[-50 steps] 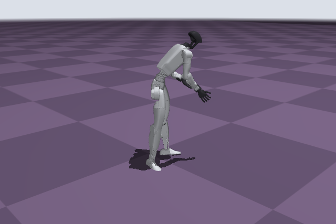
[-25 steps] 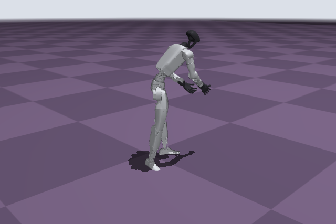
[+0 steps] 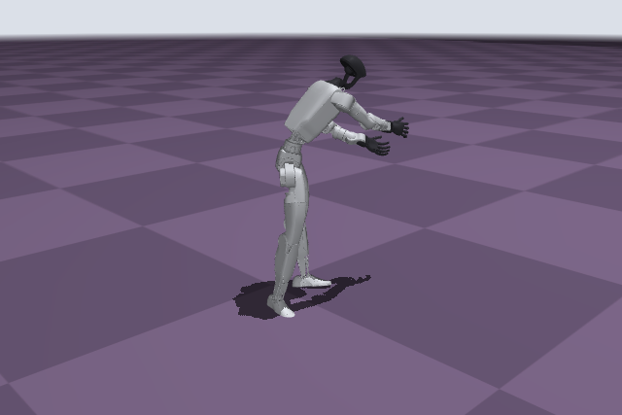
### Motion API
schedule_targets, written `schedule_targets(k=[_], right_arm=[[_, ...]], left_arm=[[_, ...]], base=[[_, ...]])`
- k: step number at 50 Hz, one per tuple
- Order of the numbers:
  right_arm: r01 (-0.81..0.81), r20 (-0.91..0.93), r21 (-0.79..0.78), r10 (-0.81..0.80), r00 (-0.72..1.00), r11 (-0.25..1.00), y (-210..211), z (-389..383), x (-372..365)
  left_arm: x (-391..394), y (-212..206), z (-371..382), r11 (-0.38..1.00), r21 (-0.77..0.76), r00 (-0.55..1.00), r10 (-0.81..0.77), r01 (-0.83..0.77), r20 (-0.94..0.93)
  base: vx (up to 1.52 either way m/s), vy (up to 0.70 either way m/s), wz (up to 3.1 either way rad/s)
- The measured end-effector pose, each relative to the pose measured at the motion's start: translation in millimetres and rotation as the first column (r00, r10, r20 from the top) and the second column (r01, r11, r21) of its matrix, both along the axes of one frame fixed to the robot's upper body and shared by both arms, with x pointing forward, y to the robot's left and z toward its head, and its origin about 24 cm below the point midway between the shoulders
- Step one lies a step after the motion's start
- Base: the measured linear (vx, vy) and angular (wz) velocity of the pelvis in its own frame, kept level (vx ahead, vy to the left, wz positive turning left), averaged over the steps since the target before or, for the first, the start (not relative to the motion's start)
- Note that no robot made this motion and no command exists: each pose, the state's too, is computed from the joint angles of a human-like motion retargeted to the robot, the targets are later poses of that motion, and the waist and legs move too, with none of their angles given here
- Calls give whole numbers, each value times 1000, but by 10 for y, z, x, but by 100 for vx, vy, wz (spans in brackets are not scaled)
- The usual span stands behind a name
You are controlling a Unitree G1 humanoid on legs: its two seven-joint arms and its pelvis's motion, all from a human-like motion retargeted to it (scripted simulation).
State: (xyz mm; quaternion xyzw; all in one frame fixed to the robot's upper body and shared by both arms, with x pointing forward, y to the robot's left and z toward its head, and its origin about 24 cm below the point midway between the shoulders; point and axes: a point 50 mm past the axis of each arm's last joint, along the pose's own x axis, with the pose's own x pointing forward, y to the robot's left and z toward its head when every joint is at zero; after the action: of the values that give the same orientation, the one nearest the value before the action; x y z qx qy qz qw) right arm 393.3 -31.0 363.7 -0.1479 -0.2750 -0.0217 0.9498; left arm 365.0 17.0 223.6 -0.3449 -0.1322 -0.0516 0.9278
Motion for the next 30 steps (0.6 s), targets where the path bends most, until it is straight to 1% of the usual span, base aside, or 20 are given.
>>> schedule_targets(k=[2, 4, 7, 11, 14, 17, 19, 23, 27, 30], right_arm=[[60, -39, -9, -61, 997, 998, -90, -68, 71], [71, -83, -26, -73, 994, 997, -132, -251, 126], [1, -179, -28, -6, 984, 1000, -143, -820, 148], [-96, -357, 57, 110, 927, 994, -255, -1828, -59], [-108, -506, 147, 169, 846, 983, -432, -2511, -342], [-115, -576, 192, 207, 791, 975, -557, -2835, -557], [-144, -549, 185, 224, 806, 972, -561, -2786, -597], [-224, -323, 97, 243, 915, 970, -358, -2097, -456], [-249, -73, 5, 249, 966, 968, -94, -1142, -294], [-198, 19, -20, 198, 980, 980, -69, -544, -168]], left_arm=[[80, -8, -109, 999, 45, 998, 9, -7, -60], [73, 5, -298, 997, 69, 994, -30, 37, -101], [-137, 78, -756, 986, 62, 975, -143, 155, -168], [-640, 264, -1381, 963, -2, 925, -259, 269, -279], [-1024, 474, -1686, 958, -65, 897, -284, 278, -338], [-1315, 690, -1743, 959, -97, 902, -284, 267, -324], [-1410, 791, -1643, 960, -83, 921, -280, 268, -269], [-1271, 801, -1152, 962, 33, 961, -270, 272, -55], [-885, 577, -503, 962, 153, 951, -250, 224, 180], [-531, 339, -93, 960, 255, 944, -188, 118, 272]], base=[[0, 0, 0], [0, 0, 0], [2, -1, -1], [6, -2, -8], [6, 1, -16], [4, 3, -22], [1, 2, -25], [-1, 0, -16], [0, 0, 0], [0, 0, 0]])
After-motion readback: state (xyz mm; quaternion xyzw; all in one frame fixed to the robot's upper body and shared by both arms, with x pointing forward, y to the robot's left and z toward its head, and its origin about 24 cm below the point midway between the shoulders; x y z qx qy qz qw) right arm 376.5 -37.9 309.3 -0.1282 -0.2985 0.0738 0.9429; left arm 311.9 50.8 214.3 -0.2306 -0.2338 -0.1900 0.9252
